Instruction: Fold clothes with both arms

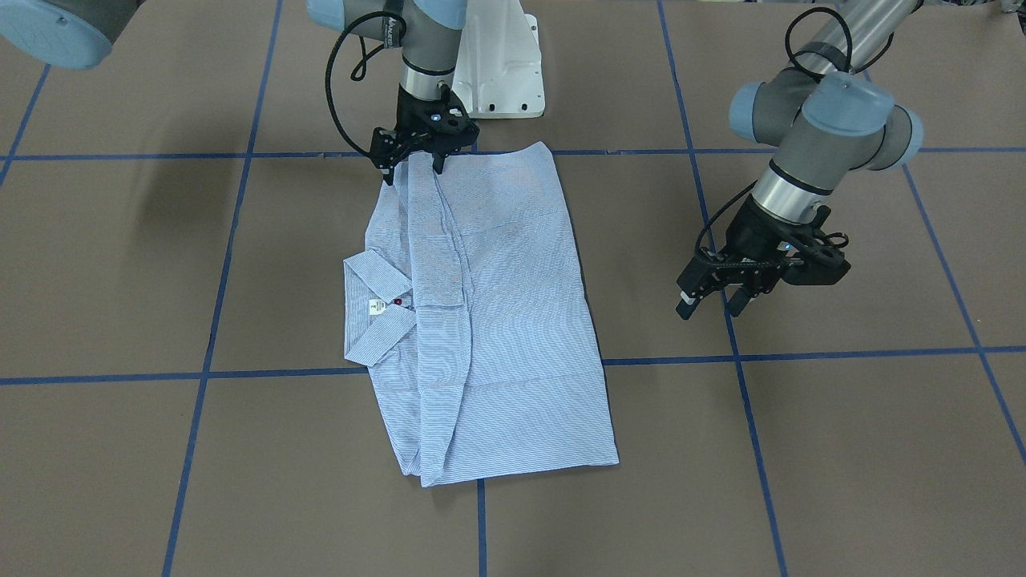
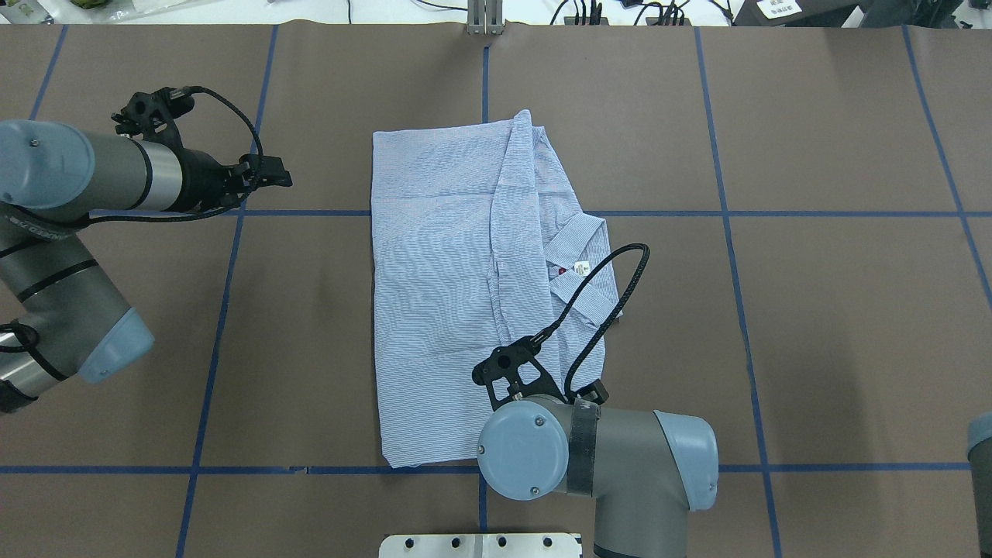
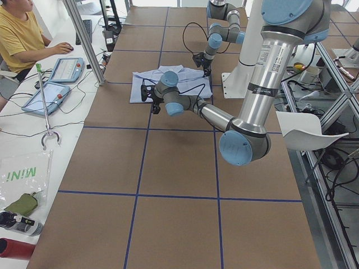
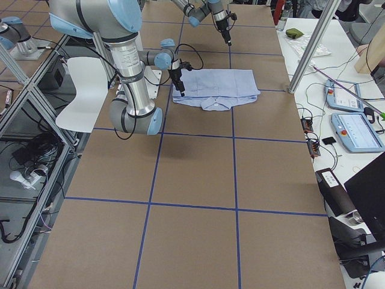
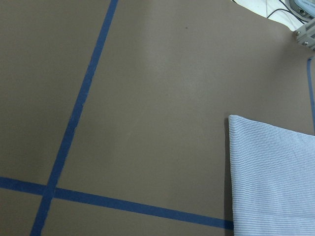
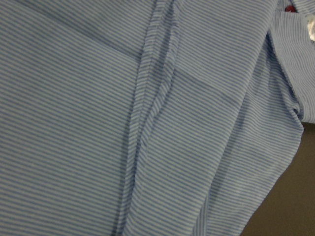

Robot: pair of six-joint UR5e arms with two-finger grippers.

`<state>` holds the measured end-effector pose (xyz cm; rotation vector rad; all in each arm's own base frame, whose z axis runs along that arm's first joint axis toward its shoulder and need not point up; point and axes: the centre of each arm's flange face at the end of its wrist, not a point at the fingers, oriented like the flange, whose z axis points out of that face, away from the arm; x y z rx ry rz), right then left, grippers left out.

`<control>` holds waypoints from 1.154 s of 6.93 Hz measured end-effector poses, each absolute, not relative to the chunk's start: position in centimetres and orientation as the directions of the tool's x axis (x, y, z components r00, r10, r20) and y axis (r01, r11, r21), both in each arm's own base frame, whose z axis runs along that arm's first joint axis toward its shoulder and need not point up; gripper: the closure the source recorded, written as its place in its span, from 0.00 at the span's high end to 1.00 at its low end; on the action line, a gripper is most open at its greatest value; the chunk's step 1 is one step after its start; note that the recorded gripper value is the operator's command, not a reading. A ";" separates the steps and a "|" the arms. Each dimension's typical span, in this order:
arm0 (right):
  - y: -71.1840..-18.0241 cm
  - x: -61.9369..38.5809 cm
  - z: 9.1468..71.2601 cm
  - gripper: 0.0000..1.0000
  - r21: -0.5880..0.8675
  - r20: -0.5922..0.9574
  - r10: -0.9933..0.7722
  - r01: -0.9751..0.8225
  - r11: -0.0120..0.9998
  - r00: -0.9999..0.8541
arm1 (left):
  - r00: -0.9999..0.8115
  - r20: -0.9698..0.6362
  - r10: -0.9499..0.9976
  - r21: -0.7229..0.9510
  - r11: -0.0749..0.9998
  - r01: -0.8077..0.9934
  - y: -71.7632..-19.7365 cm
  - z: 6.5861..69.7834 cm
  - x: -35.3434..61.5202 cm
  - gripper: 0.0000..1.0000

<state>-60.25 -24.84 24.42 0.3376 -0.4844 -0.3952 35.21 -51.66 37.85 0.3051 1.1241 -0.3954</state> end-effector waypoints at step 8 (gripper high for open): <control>-28.4 -60.0 25.3 1.00 0.410 0.337 -0.434 0.284 0.867 0.836 | 0.368 -0.915 -0.166 0.024 0.887 0.461 -51.1 38.1 34.7 0.99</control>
